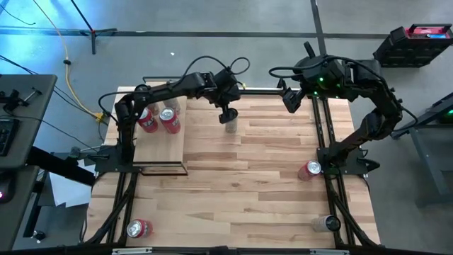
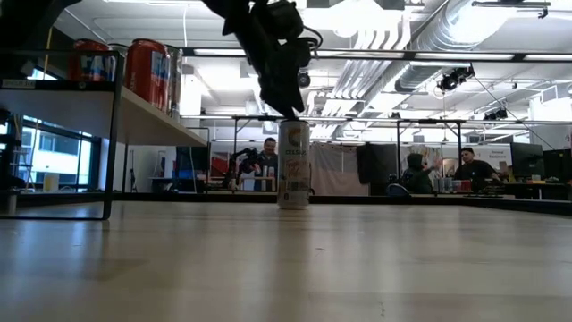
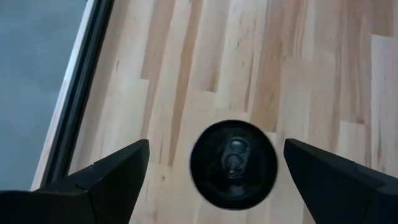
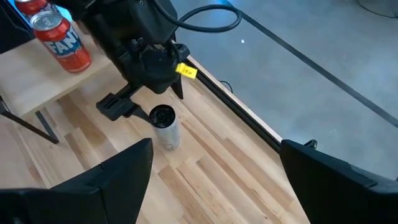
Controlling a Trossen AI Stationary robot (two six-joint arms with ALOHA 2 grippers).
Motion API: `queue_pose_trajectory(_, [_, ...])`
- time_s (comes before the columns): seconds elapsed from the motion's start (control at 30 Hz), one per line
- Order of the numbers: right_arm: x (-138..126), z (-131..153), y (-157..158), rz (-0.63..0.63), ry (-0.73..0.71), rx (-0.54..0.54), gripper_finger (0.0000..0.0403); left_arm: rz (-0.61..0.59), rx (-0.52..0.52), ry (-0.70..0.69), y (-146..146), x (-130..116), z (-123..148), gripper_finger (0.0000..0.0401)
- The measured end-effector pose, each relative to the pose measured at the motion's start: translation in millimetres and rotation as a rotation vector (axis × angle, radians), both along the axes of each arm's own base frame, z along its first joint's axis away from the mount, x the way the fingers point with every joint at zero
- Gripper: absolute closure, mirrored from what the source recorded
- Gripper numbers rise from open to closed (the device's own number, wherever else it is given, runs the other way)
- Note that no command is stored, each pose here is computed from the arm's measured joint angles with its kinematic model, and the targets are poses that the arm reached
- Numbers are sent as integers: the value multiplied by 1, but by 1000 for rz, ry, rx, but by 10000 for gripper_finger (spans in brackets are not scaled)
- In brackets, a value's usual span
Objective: Place canned beverage on shelf
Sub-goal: Put the top white yellow soda can on the shelf
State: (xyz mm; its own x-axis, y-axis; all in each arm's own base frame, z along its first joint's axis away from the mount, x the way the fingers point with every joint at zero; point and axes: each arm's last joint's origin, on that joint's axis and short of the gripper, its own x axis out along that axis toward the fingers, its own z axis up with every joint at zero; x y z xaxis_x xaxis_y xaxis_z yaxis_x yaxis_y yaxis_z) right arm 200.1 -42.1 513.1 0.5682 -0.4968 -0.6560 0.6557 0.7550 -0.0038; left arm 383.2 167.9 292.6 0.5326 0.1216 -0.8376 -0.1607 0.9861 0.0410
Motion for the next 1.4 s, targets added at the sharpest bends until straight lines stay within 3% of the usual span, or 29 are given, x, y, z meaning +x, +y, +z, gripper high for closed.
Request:
queue_pose_trajectory(0.63, [0, 0, 0, 24, 15, -14, 66, -39, -18, -21, -6, 4, -37, 36])
queue_pose_trajectory(0.93, [0, 0, 0, 26, 16, -15, 66, -25, -6, -24, -6, 5, -36, 38])
queue_pose_trajectory(1.4, [0, 0, 0, 24, 15, -14, 66, -4, -21, -13, -9, 4, -50, 104])
